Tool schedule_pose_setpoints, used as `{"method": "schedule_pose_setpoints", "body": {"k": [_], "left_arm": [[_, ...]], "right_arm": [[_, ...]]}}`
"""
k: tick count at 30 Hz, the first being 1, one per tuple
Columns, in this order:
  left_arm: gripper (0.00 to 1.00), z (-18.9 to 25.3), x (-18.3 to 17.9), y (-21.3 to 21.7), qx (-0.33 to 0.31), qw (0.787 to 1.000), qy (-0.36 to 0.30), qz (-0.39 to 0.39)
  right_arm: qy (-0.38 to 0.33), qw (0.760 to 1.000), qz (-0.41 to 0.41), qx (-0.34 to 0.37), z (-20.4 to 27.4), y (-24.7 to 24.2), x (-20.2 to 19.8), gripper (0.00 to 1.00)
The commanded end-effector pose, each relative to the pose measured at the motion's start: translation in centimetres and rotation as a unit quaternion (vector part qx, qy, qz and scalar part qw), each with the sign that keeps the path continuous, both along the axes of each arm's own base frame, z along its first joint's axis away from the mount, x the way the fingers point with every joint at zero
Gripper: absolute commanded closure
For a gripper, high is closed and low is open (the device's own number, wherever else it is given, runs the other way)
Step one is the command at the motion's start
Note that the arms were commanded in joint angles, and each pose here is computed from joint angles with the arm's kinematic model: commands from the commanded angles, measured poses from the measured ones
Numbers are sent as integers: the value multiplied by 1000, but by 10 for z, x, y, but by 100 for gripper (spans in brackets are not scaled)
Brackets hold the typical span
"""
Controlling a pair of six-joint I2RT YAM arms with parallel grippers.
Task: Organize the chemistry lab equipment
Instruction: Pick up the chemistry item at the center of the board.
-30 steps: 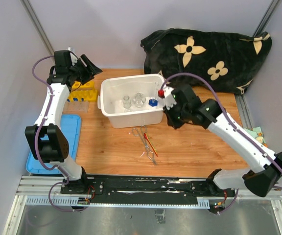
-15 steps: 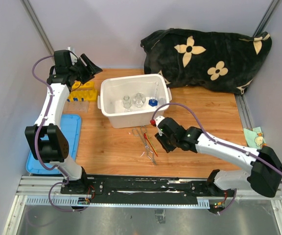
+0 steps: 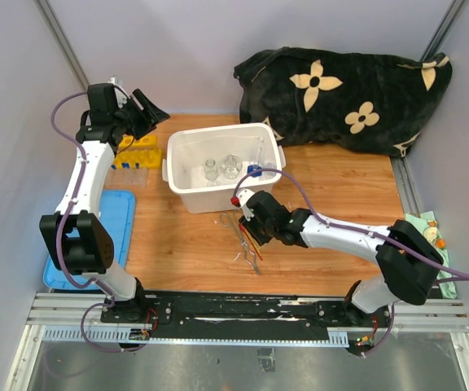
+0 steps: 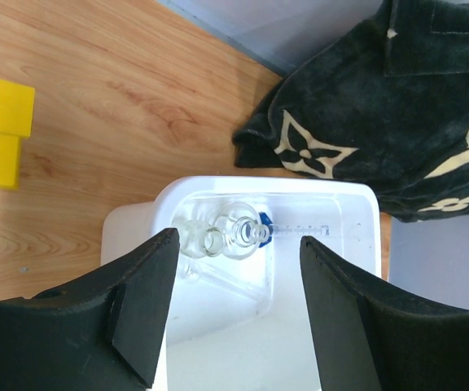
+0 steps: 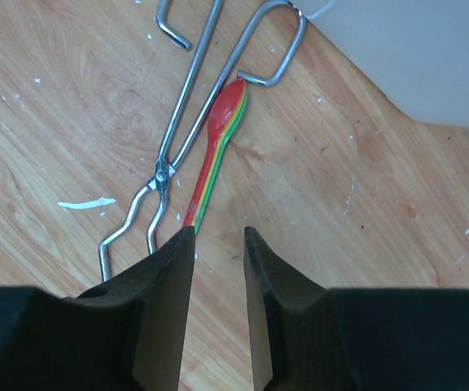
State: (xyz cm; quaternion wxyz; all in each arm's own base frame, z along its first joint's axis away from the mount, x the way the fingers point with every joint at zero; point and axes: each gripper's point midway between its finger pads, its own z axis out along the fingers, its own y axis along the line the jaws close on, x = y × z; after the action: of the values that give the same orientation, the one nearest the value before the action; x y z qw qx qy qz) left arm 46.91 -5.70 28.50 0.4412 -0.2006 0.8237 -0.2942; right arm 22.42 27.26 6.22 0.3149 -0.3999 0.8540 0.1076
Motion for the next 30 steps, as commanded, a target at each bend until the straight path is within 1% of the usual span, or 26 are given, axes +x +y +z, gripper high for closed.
{"method": "schedule_pose_setpoints", "body": {"k": [1,11,20,30], "left_arm": [[34,21,-7,4,7,1000,-24,2],[34,13,-10,3,7,1000,-17,-1],[34,16,-13,3,7,1000,-21,-1],[34,17,-16,3,8,1000,-20,0]], "right_arm": [[-21,999,36,17,9,19,2,69],[1,999,48,-6,-17,25,-9,70],[13,998,46,-31,-42,19,-11,71],[28,997,37,-56,-66,10,-14,74]]}}
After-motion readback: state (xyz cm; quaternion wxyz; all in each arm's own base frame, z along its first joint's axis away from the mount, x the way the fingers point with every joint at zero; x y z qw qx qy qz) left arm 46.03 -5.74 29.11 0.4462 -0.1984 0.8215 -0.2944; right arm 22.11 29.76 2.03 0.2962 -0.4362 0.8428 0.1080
